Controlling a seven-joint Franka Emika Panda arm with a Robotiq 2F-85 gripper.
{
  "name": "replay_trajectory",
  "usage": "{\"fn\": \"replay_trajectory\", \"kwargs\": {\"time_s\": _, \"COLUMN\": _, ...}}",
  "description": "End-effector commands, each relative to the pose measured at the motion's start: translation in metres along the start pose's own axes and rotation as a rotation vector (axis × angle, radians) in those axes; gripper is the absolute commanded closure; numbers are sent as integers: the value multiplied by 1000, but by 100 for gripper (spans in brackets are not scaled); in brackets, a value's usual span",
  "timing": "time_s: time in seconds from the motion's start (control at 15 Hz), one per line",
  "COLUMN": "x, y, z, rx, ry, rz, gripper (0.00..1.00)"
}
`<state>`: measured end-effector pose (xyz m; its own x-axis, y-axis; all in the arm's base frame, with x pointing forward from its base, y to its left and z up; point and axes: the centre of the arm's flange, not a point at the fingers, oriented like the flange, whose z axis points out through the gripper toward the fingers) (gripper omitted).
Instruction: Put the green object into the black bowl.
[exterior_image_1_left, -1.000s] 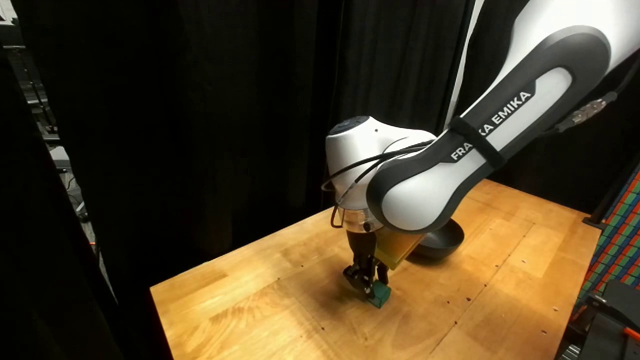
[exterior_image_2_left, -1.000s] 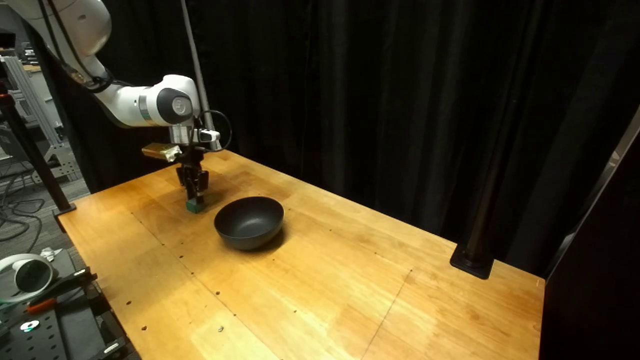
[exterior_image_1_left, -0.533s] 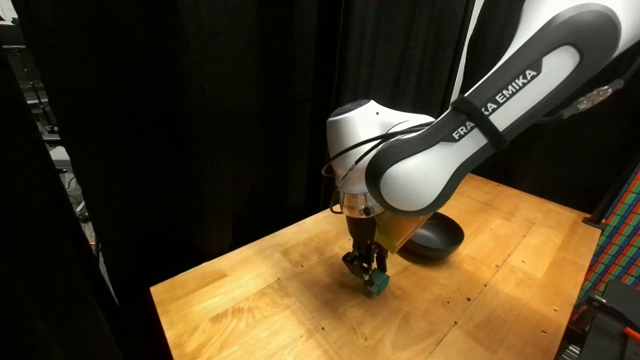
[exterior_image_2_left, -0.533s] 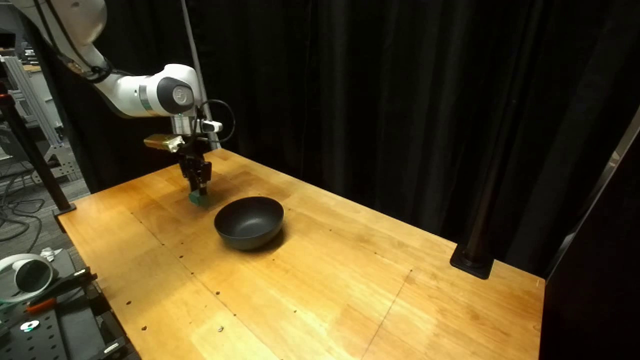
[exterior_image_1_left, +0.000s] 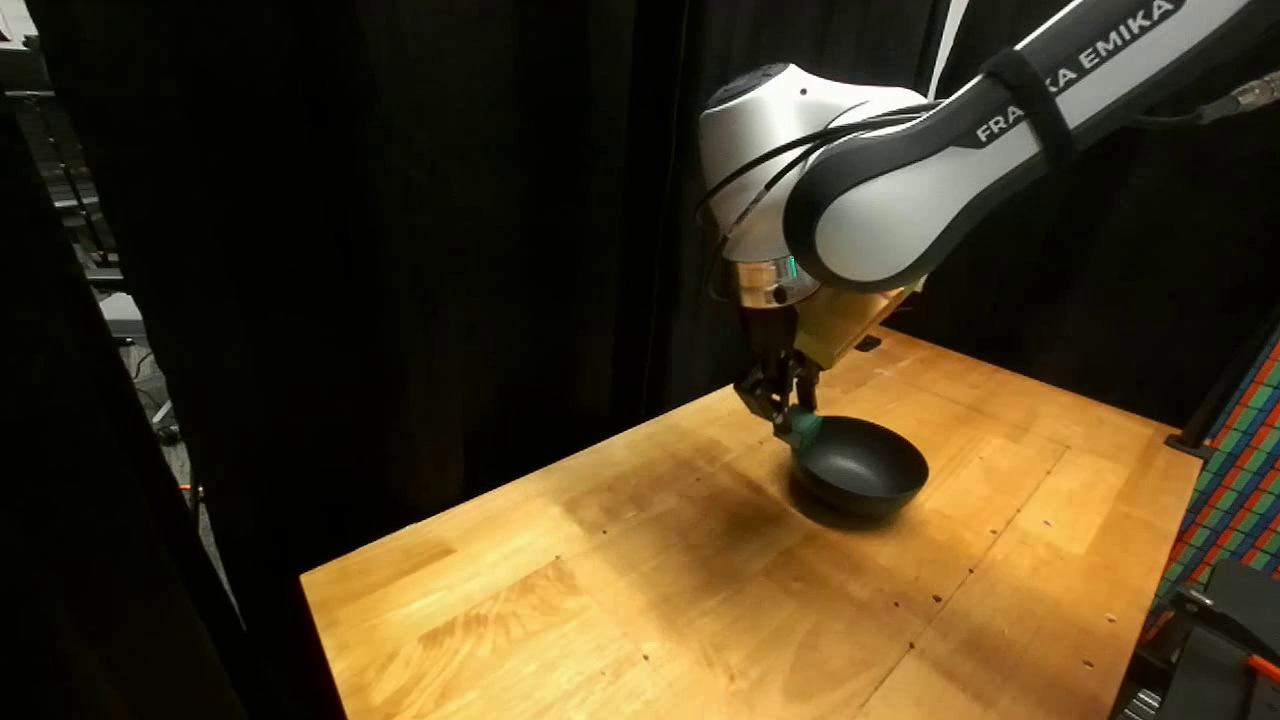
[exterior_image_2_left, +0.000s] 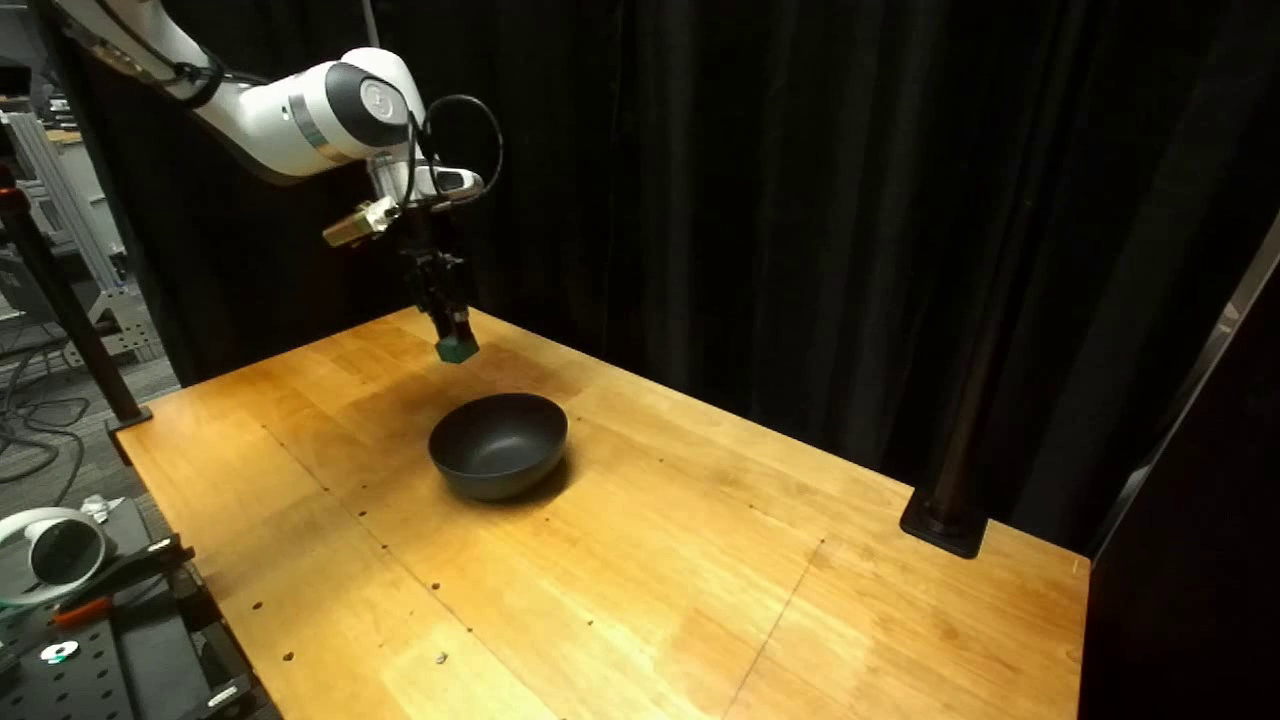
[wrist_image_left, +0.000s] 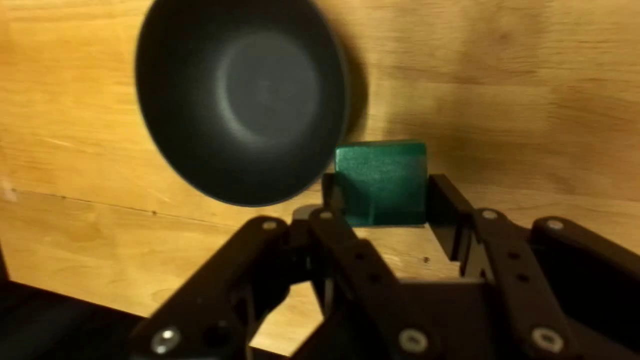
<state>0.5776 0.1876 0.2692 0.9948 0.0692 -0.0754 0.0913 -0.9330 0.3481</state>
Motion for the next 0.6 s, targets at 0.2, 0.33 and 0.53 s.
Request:
{"fn": "replay_trajectory", "kwargs": {"time_s": 0.2, "x": 19, "y": 51, "z": 36, "rx": -41, "ry": -56, "rz": 75, "gripper": 80}}
{"fn": "replay_trajectory", "kwargs": {"time_s": 0.33, "x": 16, "y": 59, "z": 41, "rx": -32, "ry": -65, "rz": 82, "gripper": 29}}
{"fn": "replay_trajectory", "kwargs": {"time_s": 0.53, "x": 4, "y": 77, "z": 32, "rx": -19, "ry": -62, "rz": 88, "gripper": 6}}
